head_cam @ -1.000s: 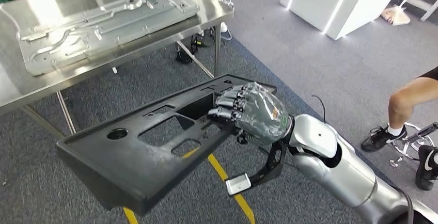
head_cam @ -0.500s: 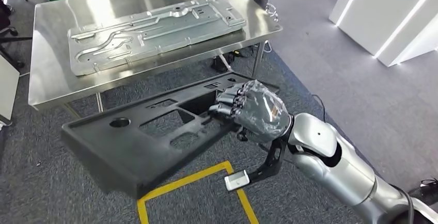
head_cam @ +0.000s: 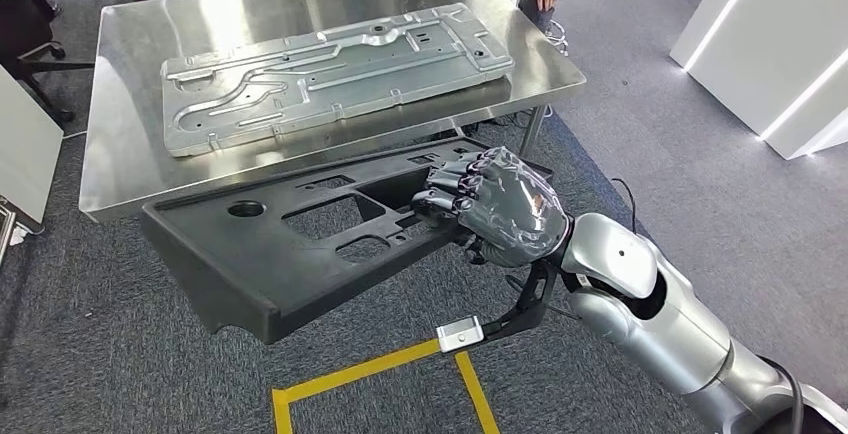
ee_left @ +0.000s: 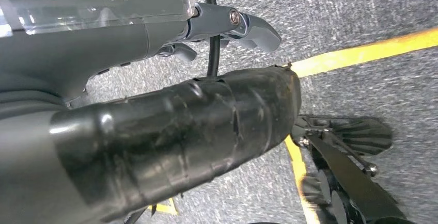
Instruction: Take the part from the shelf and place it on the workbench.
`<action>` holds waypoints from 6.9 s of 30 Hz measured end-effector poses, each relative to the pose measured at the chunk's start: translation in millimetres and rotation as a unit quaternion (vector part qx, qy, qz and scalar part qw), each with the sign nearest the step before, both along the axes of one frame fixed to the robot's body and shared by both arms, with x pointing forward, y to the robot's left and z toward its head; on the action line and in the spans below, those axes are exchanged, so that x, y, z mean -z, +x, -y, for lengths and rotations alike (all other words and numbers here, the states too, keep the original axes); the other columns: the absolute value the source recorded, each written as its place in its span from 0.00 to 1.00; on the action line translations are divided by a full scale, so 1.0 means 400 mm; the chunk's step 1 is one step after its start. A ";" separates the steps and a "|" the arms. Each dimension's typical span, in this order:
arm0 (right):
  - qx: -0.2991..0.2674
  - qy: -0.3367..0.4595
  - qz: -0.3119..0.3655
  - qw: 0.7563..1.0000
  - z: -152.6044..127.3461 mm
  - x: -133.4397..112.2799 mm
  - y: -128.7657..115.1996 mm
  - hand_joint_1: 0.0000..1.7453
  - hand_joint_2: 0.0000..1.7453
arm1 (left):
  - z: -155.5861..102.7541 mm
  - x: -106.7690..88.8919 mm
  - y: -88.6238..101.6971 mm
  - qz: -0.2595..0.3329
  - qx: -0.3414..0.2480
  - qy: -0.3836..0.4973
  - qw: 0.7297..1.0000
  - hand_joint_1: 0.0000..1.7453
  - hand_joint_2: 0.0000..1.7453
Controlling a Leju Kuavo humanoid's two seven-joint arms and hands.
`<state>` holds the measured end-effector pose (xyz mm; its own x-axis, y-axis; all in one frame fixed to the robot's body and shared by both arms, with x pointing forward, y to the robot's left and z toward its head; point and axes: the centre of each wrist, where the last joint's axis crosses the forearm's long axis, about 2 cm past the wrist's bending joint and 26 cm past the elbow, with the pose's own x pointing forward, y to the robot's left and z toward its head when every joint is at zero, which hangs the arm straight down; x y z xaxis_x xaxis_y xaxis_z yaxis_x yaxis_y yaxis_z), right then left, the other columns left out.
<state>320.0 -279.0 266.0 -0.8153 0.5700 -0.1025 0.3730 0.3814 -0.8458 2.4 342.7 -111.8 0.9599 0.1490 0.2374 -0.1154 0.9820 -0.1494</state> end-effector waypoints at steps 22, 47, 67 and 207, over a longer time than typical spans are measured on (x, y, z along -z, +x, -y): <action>0.019 -0.017 -0.001 1.000 0.002 -0.007 0.010 1.00 1.00 | -0.002 0.000 -0.002 0.004 -0.009 0.000 1.000 0.00 0.00; 0.160 -0.163 -0.041 0.973 0.070 -0.068 0.179 1.00 1.00 | 0.006 0.001 -0.025 0.000 -0.013 -0.005 1.000 0.00 0.00; 0.171 -0.251 -0.087 0.949 -0.069 -0.083 0.320 1.00 1.00 | 0.014 0.001 0.007 -0.088 0.018 0.002 0.996 0.00 0.00; 0.329 -0.083 -0.478 0.810 0.121 0.747 -0.366 0.00 0.00 | -0.020 -0.099 -0.020 -0.075 -0.045 0.007 0.996 0.00 0.00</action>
<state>173.7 -327.3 -32.9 -0.0924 0.9567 0.2759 -0.4065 0.2167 -0.8876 -5.5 350.6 -72.3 0.9678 0.2332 0.0944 -0.2226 0.9686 -0.1109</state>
